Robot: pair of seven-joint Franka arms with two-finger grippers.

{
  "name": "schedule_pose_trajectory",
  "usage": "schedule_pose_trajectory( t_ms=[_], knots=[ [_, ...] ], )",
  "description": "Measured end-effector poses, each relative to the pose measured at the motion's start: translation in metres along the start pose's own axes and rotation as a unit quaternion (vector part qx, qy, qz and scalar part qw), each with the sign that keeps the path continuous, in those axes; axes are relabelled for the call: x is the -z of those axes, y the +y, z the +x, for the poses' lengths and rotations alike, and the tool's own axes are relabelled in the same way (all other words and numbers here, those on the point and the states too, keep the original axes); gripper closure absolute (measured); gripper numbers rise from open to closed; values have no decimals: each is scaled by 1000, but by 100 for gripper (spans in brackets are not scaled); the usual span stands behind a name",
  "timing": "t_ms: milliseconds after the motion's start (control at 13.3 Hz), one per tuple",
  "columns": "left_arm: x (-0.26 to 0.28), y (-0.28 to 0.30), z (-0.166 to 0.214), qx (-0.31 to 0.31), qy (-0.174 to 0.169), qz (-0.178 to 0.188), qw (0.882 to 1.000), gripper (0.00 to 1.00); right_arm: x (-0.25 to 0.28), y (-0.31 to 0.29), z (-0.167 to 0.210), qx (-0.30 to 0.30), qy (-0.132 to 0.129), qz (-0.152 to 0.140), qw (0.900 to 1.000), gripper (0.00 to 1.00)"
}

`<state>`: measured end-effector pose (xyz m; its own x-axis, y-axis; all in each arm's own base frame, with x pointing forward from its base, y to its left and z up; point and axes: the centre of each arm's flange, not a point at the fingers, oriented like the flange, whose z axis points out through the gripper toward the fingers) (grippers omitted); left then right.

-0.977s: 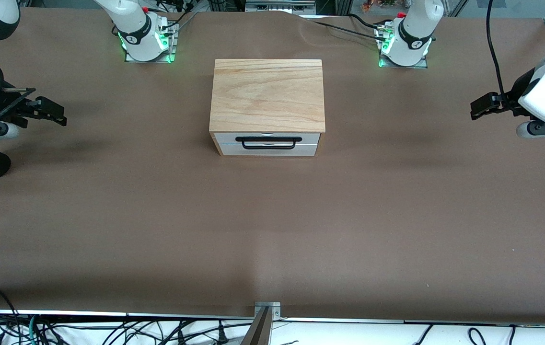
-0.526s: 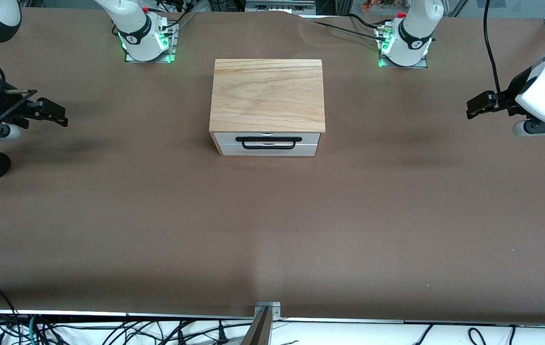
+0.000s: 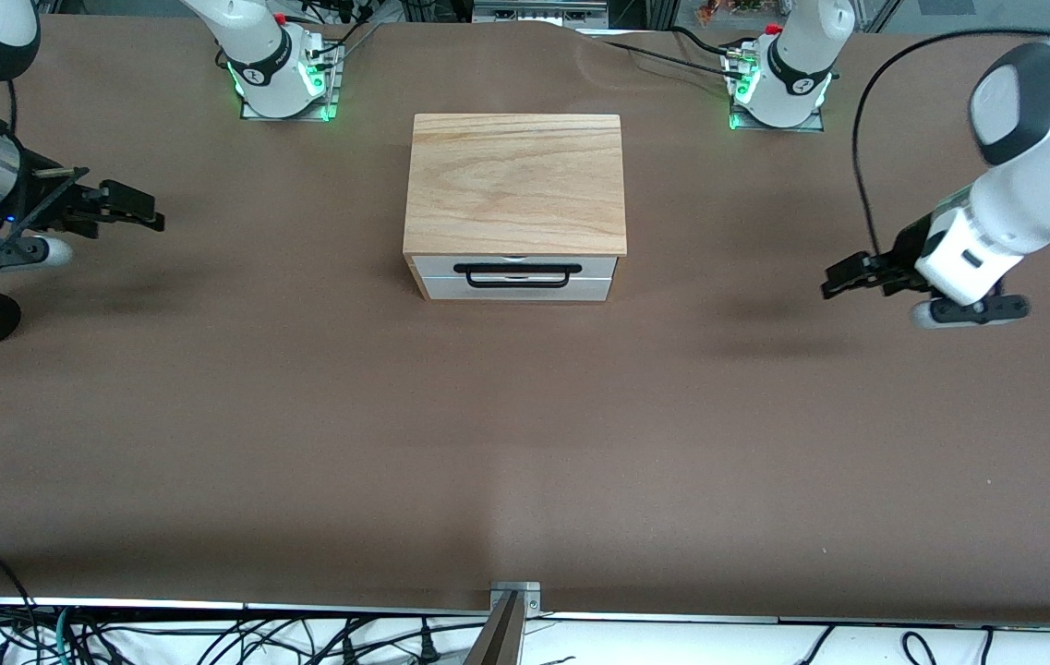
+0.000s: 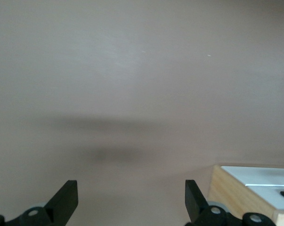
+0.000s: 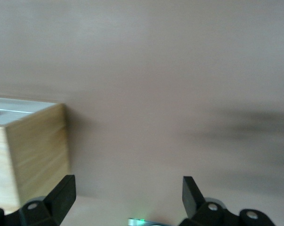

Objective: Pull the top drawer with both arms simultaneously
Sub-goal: 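Move the left and right grippers inward toward the cabinet's drawer ends, then close the left gripper on one drawer end while the right gripper grips the other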

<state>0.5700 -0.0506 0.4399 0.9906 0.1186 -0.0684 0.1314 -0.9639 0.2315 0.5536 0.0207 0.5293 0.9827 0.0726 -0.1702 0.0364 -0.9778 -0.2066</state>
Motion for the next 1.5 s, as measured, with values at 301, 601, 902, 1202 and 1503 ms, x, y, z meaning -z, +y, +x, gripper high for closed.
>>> schedule_pose_trajectory(
  t_ms=[301, 601, 902, 1202, 1503],
  knots=[
    [-85, -9, -8, -26, -42, -142, 989, 0, -61, -17, 35, -5, -47, 148, 988, 0],
    [-151, -8, -14, -55, -51, -292, 954, 0, -149, -26, 73, 40, -75, 302, 949, 0],
    [-213, 7, -24, -56, -63, -439, 894, 0, -239, -63, 95, 77, -53, 411, 907, 0],
    [-265, 37, -36, -68, -32, -560, 825, 0, -307, -98, 84, 94, 0, 480, 872, 0],
    [-310, 69, -52, -80, 10, -617, 783, 0, -359, -129, 56, 76, 58, 545, 833, 1]
  ],
)
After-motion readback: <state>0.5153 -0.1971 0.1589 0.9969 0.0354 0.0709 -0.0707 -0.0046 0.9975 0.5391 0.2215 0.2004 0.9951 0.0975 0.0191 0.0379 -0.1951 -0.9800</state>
